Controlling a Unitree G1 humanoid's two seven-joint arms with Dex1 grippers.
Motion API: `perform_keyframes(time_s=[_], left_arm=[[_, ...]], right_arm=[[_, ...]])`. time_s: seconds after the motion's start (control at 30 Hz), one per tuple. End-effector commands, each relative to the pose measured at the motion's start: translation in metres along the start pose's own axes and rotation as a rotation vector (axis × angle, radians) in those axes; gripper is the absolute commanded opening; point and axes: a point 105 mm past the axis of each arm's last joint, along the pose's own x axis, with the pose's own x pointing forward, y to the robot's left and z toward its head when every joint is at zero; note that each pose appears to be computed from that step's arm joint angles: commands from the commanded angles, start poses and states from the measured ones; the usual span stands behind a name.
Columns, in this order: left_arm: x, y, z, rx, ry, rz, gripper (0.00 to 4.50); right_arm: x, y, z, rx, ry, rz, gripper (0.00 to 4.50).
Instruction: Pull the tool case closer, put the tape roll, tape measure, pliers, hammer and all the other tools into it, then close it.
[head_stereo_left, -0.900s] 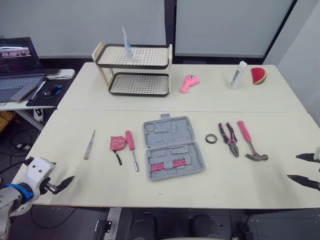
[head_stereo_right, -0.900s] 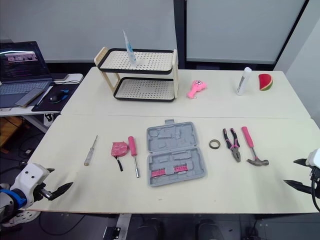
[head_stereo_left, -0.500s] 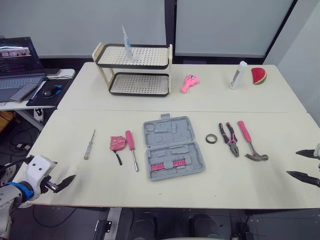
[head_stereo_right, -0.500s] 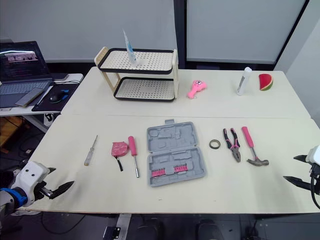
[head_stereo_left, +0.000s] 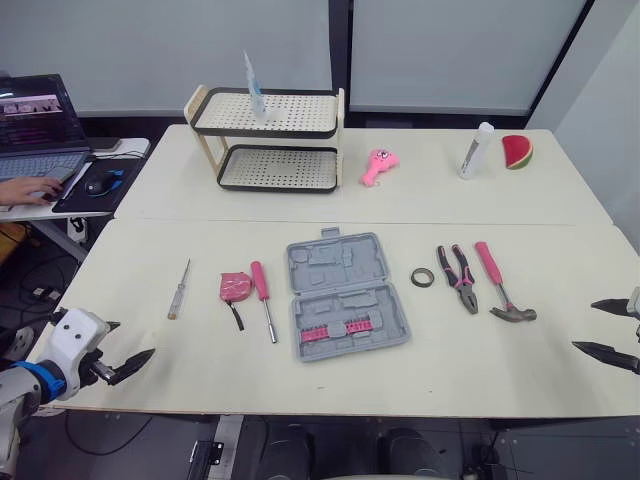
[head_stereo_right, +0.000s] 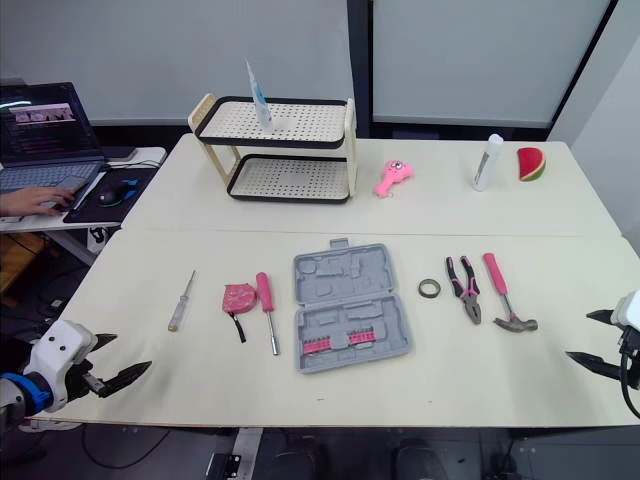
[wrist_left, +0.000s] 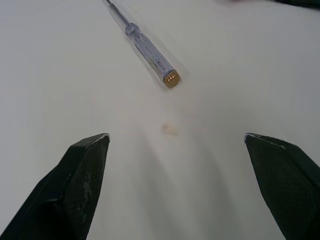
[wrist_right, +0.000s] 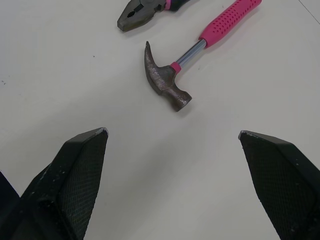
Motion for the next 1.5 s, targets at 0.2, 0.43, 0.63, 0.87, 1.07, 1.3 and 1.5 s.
perform_keyframes(time_s=[0.2, 0.43, 0.63, 0.87, 1.07, 1.3, 1.5], left_arm=[[-0.013, 0.011, 0.005, 0.016, -0.018, 0.029, 4.50], [-0.017, 0.005, 0.004, -0.005, -0.049, 0.038, 4.50], [-0.006, -0.012, 0.025, -0.052, -0.128, 0.016, 4.50], [0.017, -0.056, 0.070, -0.043, -0.232, -0.183, 3.90], [0.045, -0.075, 0.095, 0.012, -0.240, -0.299, 2.04], [0.074, -0.085, 0.108, 0.075, -0.215, -0.350, 0.02], [0.105, -0.097, 0.117, 0.104, -0.192, -0.378, 0.00]], right_arm=[[-0.006, -0.009, 0.010, 0.009, -0.040, -0.042, 4.46], [-0.004, -0.013, 0.011, -0.008, -0.036, -0.068, 4.46], [0.006, -0.023, 0.032, 0.023, -0.093, -0.116, 4.46], [0.026, -0.009, 0.080, -0.080, -0.187, -0.012, 2.63], [0.061, 0.011, 0.115, -0.134, -0.215, 0.110, 1.63], [0.106, 0.026, 0.140, -0.183, -0.194, 0.142, 0.82], [0.148, 0.040, 0.161, -0.188, -0.199, 0.153, 0.14]])
